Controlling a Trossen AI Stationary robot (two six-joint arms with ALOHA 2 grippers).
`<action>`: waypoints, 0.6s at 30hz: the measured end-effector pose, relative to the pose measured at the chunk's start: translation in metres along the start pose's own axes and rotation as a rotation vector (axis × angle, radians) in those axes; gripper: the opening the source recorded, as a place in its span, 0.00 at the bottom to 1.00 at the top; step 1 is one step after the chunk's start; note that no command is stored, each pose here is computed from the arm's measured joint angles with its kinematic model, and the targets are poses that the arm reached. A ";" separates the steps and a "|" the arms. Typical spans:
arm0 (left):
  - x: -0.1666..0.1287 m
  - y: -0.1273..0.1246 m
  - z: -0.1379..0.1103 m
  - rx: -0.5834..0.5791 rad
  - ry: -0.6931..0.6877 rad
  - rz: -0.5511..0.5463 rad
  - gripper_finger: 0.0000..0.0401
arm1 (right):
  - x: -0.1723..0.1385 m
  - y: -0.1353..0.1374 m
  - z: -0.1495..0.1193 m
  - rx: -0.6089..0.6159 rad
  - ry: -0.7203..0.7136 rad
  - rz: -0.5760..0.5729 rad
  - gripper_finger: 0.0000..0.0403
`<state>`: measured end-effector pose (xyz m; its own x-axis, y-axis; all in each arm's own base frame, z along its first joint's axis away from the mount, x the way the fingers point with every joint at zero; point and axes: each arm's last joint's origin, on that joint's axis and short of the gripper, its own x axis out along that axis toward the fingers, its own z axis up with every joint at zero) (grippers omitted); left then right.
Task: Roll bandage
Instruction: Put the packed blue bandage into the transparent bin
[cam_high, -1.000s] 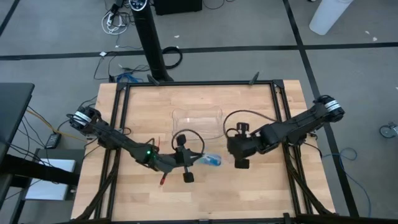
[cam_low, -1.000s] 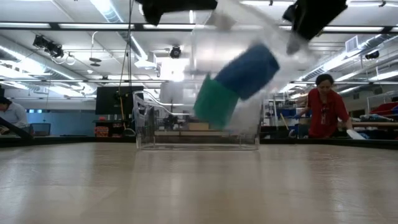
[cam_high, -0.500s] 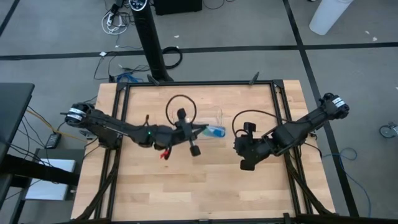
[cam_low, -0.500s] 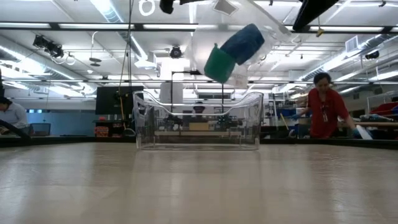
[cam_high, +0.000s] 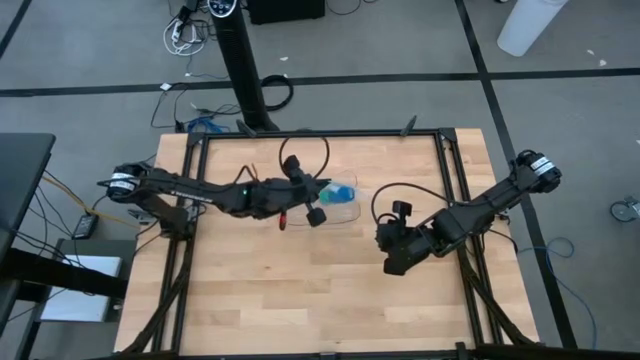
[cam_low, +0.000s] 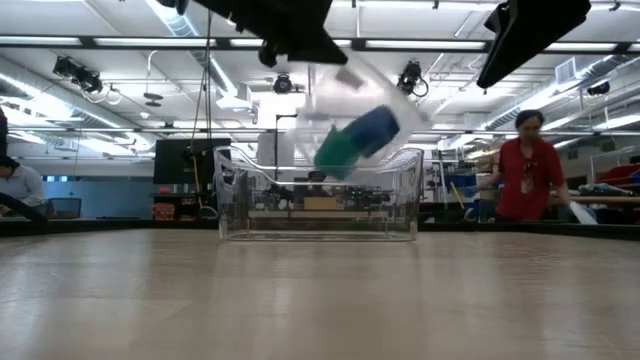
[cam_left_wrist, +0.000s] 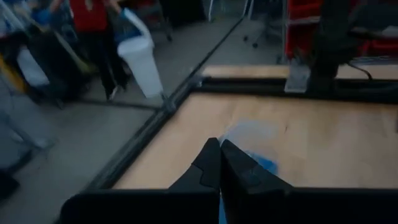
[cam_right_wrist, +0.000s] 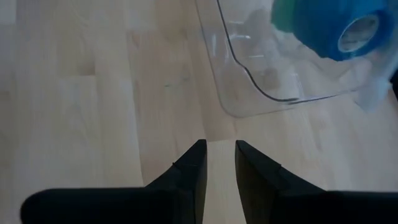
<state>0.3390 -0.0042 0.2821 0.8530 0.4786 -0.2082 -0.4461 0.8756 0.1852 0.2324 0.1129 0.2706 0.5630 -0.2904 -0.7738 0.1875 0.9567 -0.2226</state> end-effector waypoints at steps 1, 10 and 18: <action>0.002 0.003 -0.002 -0.016 0.021 -0.010 0.00 | 0.000 0.000 0.001 0.004 -0.006 0.003 0.19; 0.010 0.017 -0.027 -0.066 0.243 -0.060 0.00 | 0.000 0.001 0.003 0.011 -0.037 0.007 0.19; 0.017 0.044 -0.047 -0.146 0.451 -0.103 0.00 | 0.000 0.004 0.009 0.003 -0.087 0.031 0.17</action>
<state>0.3211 0.0461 0.2414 0.7066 0.3408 -0.6201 -0.4260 0.9046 0.0118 0.2401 0.1169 0.2752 0.6362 -0.2611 -0.7260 0.1710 0.9653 -0.1973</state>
